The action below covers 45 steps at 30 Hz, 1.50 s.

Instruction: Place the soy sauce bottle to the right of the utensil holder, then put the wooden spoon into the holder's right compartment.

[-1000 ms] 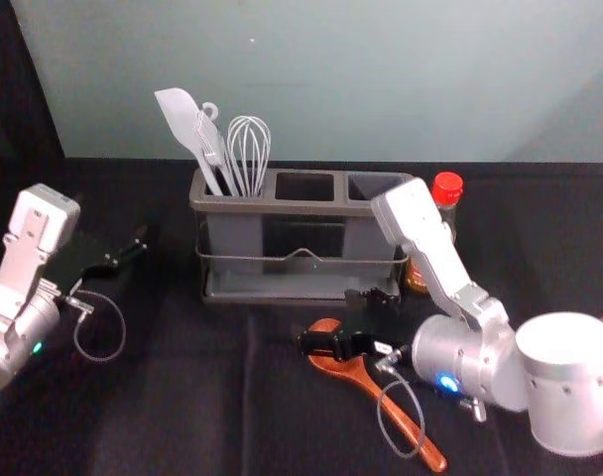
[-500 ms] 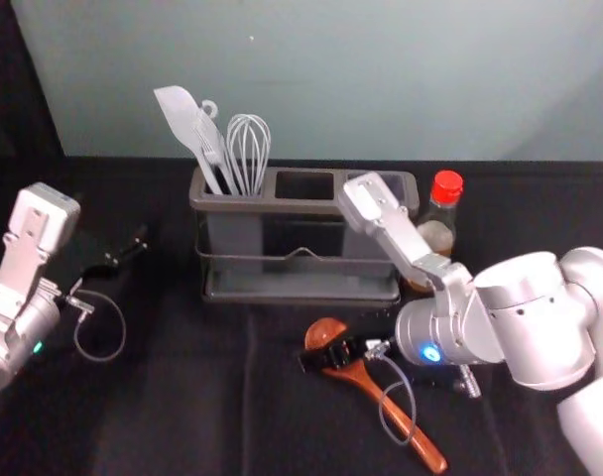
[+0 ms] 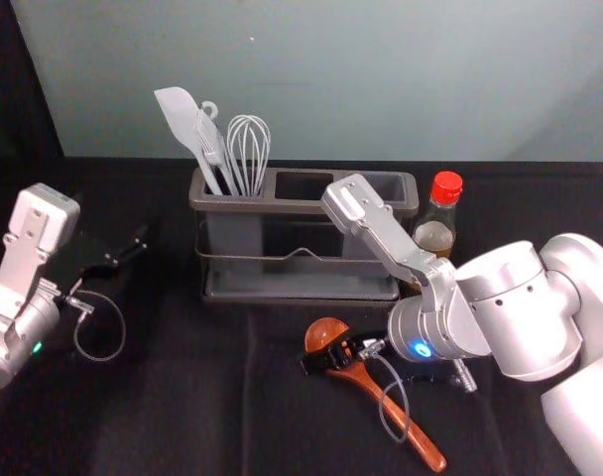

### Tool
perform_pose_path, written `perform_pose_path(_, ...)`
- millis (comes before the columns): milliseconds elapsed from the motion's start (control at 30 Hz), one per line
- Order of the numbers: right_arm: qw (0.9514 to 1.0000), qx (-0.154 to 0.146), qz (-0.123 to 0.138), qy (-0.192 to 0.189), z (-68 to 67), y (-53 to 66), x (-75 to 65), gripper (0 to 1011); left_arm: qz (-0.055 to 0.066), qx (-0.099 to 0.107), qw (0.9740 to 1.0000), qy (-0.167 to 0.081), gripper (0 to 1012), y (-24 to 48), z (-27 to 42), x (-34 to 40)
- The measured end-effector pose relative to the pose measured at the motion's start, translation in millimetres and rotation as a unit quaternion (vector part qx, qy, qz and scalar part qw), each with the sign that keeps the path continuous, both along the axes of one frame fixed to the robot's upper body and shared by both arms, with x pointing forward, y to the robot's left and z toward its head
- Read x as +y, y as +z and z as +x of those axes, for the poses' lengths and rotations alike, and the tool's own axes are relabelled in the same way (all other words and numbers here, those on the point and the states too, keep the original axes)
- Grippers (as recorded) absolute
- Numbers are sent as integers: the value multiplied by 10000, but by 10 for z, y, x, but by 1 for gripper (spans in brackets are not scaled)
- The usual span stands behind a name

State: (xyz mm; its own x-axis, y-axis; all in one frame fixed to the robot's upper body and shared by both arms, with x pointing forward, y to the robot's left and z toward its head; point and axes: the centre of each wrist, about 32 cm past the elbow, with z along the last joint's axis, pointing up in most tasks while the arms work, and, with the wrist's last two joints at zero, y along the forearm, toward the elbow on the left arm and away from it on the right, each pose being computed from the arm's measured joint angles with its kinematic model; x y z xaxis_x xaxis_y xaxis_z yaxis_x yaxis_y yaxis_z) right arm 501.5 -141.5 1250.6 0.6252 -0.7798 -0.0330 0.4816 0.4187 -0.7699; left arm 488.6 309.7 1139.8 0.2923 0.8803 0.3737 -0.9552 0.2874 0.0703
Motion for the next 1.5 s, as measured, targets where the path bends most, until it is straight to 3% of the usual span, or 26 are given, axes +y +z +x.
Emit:
perform_pose_path(900, 9997, 38, -221, -10, 44, -21, 40, 1000, 0, 0, 10000, 0, 1000, 0, 0, 0)
perform_pose_path(1400, 9983, -122, -551, 107, 47, -80, 201, 998, 0, 0, 10000, 0, 1000, 0, 0, 0)
perform_pose_path(1500, 9981, -138, -586, 105, 46, -85, 213, 946, 0, 0, 10000, 0, 1000, 0, 0, 0)
